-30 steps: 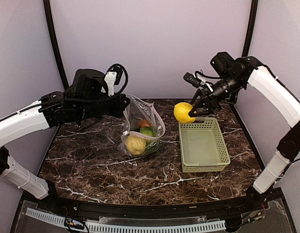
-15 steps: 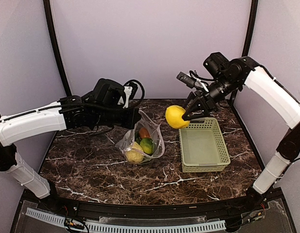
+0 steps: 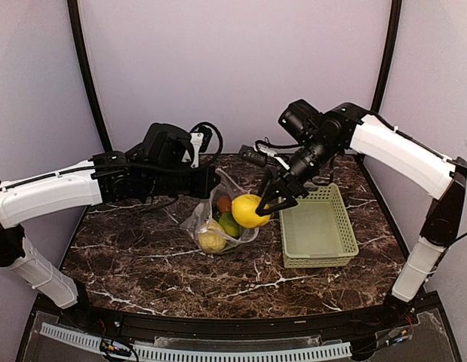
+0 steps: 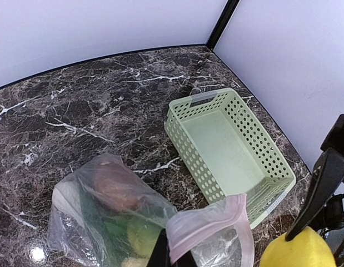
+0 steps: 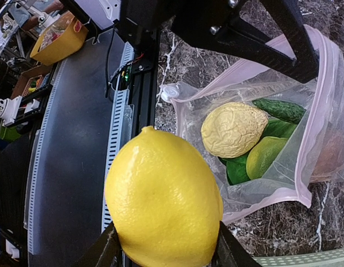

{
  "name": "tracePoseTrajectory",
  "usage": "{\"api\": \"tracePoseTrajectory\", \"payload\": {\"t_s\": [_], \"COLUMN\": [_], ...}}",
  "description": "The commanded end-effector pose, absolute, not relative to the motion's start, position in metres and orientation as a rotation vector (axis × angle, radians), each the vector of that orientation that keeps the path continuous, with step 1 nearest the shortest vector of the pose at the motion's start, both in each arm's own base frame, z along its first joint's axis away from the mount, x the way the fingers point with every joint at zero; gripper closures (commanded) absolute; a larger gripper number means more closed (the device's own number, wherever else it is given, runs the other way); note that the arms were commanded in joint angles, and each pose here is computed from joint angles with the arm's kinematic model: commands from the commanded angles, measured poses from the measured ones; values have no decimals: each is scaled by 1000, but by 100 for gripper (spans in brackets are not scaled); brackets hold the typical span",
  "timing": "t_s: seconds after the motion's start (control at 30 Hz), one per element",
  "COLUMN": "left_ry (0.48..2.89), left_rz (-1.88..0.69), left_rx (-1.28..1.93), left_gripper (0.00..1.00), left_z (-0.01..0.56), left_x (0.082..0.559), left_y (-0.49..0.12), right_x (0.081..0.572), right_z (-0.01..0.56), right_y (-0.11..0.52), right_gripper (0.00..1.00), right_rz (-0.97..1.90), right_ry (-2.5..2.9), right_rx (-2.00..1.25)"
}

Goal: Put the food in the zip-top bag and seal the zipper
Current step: Place the fake fruit in the zipper food storage bag.

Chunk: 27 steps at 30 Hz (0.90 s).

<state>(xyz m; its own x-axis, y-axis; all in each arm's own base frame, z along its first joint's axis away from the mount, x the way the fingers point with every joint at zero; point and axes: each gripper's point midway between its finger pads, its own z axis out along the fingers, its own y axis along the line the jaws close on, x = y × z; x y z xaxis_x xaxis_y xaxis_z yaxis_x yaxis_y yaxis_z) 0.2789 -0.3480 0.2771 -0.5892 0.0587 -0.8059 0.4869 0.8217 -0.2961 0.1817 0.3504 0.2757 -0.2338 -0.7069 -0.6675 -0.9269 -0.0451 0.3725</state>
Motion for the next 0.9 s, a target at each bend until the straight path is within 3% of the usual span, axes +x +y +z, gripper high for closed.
{"api": "tracePoseTrajectory", "payload": {"t_s": [0.0,0.43,0.87], "left_ry": [2060,2064,1996], "left_rz": [-709,-822,-889], "left_rx": [335,296,145], "left_gripper": [99,99,99], "left_z": [306,298,305], "left_x": [277,274,278], "left_y": [-343,-357,-347], "right_x": [214,261,257], "right_z": [257,234,249], "right_y": [361,363,401], "right_gripper": [60,59,57], "right_rz": [944,520,692], "right_ry": [2060,2102,2075], "right_rx": [-1688,-1616,-1611]}}
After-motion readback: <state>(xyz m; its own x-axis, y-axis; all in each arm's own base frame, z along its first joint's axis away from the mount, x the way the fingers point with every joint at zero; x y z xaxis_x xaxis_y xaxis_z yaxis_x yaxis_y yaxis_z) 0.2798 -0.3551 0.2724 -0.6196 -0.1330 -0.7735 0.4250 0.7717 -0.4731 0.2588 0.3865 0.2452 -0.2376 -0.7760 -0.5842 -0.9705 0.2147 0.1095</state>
